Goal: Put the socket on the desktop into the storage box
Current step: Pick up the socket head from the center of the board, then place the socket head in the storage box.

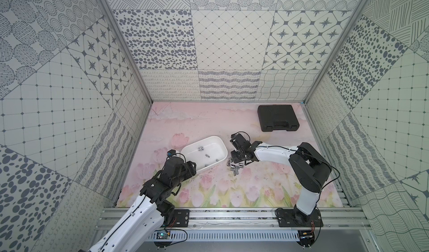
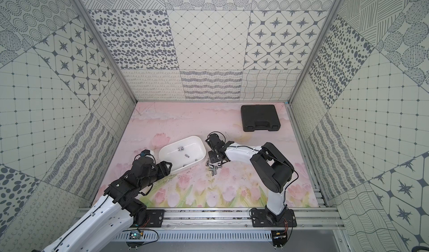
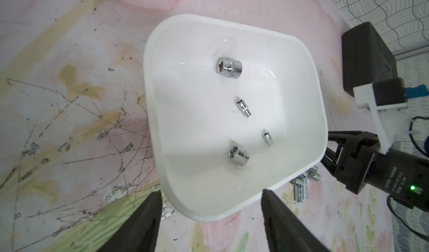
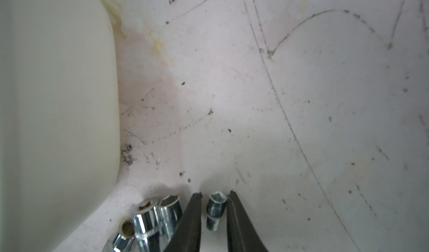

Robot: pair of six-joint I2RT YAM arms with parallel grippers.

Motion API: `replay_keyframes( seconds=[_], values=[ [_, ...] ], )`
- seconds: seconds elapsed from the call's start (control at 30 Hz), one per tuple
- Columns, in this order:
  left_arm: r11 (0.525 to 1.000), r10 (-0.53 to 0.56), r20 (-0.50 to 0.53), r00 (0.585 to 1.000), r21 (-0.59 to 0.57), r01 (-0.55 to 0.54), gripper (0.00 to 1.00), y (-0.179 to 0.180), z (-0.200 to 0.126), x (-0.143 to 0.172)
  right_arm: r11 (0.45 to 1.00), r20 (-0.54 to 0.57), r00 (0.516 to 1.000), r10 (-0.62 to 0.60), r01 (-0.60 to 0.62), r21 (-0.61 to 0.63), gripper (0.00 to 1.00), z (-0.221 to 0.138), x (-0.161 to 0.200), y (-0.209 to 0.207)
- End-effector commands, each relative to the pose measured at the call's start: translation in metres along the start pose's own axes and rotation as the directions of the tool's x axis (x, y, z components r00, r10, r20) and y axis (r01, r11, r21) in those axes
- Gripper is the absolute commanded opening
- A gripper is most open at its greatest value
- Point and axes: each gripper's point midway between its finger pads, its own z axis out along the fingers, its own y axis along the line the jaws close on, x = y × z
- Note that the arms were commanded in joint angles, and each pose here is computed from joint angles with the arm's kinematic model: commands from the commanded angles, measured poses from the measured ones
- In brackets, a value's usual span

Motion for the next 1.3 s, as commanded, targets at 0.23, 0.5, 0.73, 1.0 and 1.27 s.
replay_keyframes(
  seconds=[0.23, 0.5, 0.73, 1.0, 1.27],
  values=[
    [1.0, -0.002, -0.002, 1.0, -0.005, 0.002, 0.72, 0.001, 0.001, 0.001, 1.0, 0.018, 1.0, 0.014, -0.014, 0.011, 0.15, -0.001, -0.008, 0.0],
    [1.0, -0.001, 0.002, 1.0, -0.006, 0.001, 0.73, 0.001, 0.0, 0.0, 0.999, 0.156, 0.987, 0.029, -0.034, 0.029, 0.14, -0.065, -0.03, -0.011],
    [1.0, -0.001, 0.003, 1.0, -0.001, 0.001, 0.72, 0.001, 0.0, 0.0, 0.997, 0.261, 0.965, 0.027, -0.006, -0.077, 0.15, -0.124, -0.061, 0.036],
    [1.0, -0.002, 0.001, 1.0, 0.002, 0.002, 0.72, 0.0, -0.001, 0.001, 0.986, 0.232, 0.97, -0.069, 0.102, -0.132, 0.15, -0.092, -0.091, 0.126],
    [1.0, -0.006, -0.007, 1.0, 0.017, 0.006, 0.73, -0.002, -0.001, 0.002, 0.987, 0.17, 0.984, -0.062, 0.085, -0.134, 0.21, -0.042, -0.1, 0.149]
  ],
)
